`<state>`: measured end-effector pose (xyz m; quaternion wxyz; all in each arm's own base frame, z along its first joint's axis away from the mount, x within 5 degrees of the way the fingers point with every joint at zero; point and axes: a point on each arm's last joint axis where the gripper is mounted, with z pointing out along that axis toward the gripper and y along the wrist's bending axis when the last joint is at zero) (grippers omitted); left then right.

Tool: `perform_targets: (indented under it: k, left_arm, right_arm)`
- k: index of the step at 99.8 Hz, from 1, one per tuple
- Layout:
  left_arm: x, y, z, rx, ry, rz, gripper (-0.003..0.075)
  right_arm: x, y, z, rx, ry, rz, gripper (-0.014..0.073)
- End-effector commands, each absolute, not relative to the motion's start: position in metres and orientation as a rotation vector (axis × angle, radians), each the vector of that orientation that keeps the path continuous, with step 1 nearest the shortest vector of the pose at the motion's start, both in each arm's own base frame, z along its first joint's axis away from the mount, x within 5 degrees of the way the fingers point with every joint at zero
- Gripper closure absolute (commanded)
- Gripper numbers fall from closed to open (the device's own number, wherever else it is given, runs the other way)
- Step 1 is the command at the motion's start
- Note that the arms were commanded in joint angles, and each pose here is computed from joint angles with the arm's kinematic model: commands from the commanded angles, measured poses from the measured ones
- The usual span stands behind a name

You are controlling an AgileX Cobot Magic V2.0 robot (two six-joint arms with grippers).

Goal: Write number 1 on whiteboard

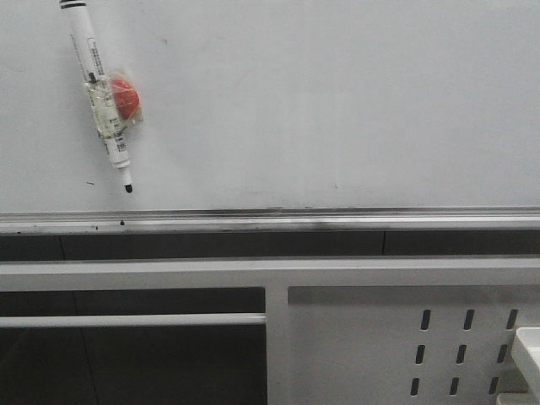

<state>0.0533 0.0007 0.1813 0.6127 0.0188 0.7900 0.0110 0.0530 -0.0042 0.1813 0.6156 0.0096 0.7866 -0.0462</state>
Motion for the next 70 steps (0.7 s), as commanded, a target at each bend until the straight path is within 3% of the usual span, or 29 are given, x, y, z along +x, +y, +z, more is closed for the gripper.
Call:
perform_targets:
  k: [1,42,70]
  left_arm:
    - [0.054,0.0,0.176,0.046,1.781,0.024,0.074]
    - [0.054,0.001,0.176,0.058,1.774,0.041,0.074]
    - [0.055,-0.003,0.21,0.074,1.4,0.013,0.074]
  right_arm:
    - [0.053,-0.004,0.179,0.027,1.789,-0.109,0.0664]
    - [0.053,-0.004,0.18,0.027,1.781,-0.11,0.0664]
    - [0.055,-0.005,0.195,0.029,1.619,-0.124,0.0664]
